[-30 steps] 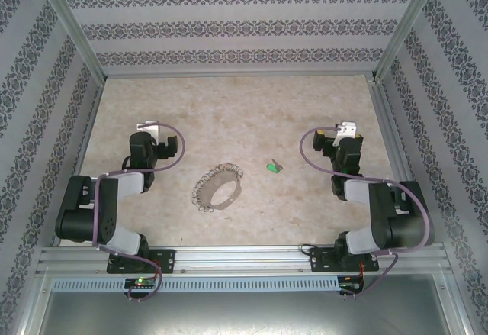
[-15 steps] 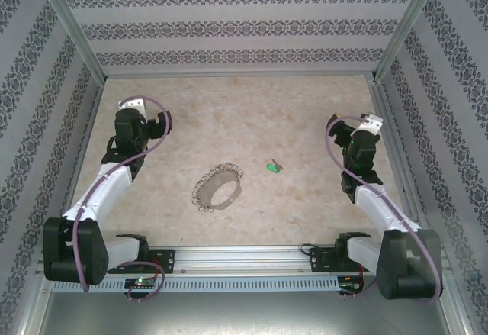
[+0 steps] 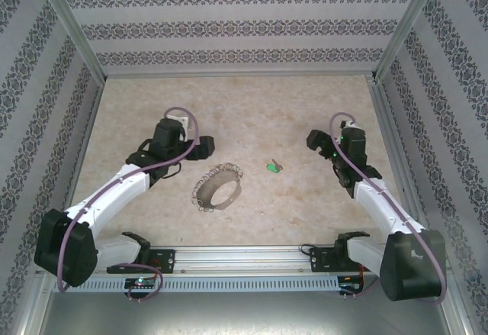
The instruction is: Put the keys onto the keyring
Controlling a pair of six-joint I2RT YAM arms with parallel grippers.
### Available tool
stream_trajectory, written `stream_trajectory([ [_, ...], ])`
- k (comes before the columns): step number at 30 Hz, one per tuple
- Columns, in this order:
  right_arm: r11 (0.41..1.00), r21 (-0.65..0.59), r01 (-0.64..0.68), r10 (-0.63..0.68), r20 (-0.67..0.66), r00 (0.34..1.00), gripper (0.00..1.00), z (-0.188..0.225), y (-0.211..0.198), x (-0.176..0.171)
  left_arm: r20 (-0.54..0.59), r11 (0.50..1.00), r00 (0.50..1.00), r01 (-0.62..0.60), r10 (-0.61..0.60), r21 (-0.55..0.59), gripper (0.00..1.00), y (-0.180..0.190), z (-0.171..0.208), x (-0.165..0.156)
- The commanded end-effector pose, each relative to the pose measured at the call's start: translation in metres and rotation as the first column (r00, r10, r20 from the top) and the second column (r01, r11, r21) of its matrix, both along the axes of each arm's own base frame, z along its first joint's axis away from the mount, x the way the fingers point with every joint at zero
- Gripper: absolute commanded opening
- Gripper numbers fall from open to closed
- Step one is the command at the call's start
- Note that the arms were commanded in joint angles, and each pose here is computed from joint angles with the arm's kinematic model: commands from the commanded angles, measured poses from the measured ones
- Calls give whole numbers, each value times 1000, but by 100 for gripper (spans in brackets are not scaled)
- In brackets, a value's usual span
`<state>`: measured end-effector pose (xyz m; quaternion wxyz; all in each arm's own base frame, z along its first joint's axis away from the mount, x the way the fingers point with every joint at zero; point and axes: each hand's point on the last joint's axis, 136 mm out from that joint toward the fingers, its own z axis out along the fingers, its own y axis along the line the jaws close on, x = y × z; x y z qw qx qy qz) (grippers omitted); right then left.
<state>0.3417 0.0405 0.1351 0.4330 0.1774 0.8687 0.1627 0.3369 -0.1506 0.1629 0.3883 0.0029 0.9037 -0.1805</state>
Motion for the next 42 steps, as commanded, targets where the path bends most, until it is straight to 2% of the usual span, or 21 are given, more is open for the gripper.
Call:
stream_trajectory([
  [1,992,-122,-17,0,-135,991,98,-13,14,-13,-56,999,998,-14,16,43,99,-11,-19,-13],
  [4,981,-176,-79,49,-168,985,98,-19,34,-18,-74,998,997,31,-27,58,97,-28,-29,-18],
  [10,967,-11,-254,249,-149,957,98,-26,80,-30,-81,985,982,172,-169,21,95,-63,-45,-23],
  [14,958,39,-285,287,-168,943,94,-29,89,-39,-95,972,968,233,-231,9,93,-79,-55,-26],
  [21,955,88,-283,295,-186,937,86,-32,95,-42,-121,937,930,349,-348,-13,83,-110,-69,-32],
  [26,953,102,-287,302,-195,933,80,-34,97,-42,-152,914,902,404,-405,-37,71,-128,-77,-38],
  [33,952,109,-284,301,-201,932,76,-39,98,-43,-166,898,883,426,-439,-108,53,-145,-83,-42],
  [42,953,107,-283,299,-199,933,79,-37,97,-41,-179,904,887,411,-426,-116,48,-146,-94,-45],
])
